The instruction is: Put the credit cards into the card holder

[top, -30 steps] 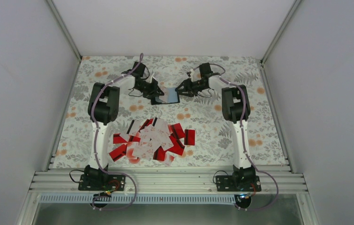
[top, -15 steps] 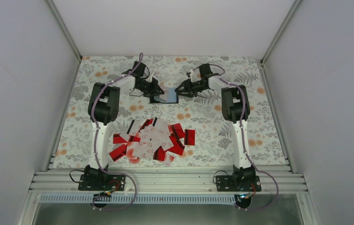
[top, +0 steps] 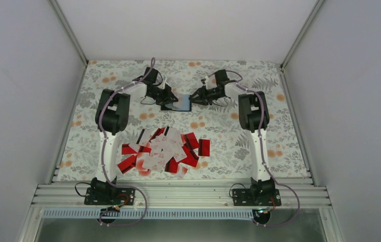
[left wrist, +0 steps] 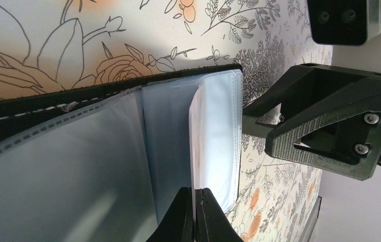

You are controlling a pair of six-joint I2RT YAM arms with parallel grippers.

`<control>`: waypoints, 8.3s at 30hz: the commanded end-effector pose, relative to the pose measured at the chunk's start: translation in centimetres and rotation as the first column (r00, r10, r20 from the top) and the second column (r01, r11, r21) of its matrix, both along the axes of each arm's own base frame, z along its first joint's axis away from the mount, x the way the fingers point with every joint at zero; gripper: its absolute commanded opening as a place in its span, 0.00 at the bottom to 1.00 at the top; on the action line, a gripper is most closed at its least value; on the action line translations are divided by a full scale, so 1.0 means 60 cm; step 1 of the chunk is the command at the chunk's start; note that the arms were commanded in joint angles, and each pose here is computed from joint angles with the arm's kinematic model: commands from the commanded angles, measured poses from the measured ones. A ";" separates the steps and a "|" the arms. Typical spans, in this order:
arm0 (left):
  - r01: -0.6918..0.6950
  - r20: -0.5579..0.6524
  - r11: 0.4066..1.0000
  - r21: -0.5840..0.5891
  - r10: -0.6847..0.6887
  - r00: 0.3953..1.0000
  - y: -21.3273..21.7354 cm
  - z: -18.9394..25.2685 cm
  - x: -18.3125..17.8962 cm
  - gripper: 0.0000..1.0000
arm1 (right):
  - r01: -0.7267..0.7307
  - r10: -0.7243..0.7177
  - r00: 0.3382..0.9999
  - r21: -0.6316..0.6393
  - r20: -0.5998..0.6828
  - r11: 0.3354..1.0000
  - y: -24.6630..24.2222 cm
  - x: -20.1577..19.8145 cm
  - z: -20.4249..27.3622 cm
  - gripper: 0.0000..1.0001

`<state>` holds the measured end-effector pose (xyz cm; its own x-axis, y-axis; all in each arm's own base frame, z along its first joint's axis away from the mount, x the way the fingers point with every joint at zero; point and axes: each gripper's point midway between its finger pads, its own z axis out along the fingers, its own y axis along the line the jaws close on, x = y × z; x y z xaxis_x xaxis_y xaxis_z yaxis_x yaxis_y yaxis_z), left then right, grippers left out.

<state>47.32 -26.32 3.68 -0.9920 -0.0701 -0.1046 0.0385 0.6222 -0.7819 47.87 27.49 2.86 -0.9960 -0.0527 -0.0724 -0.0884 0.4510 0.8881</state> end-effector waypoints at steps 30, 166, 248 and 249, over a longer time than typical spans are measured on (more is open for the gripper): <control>0.048 -0.049 0.998 0.033 -0.047 0.998 -0.016 -0.017 -0.040 0.24 | -0.007 -0.002 0.992 -0.065 -0.129 0.998 0.010 -0.042 -0.075 0.22; 0.050 -0.129 0.851 0.523 0.021 0.991 -0.046 0.035 -0.104 0.96 | 0.001 -0.001 1.000 -0.188 -0.004 0.982 -0.011 -0.072 -0.037 0.23; 0.200 -0.013 0.803 0.561 -0.233 0.972 0.046 -0.059 -0.099 0.02 | -0.042 0.033 0.993 -0.080 -0.111 0.996 0.071 -0.089 -0.011 0.31; 0.203 -0.011 0.806 0.556 -0.237 0.971 0.043 -0.058 -0.099 0.02 | -0.045 0.037 0.993 -0.076 -0.114 0.996 0.074 -0.090 -0.011 0.31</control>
<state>42.18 -23.55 2.07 -0.9637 0.2180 -0.1539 0.2551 0.9218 -0.2918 42.93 31.04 3.66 -0.9966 -0.0805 0.0150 -0.0268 0.4942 0.8689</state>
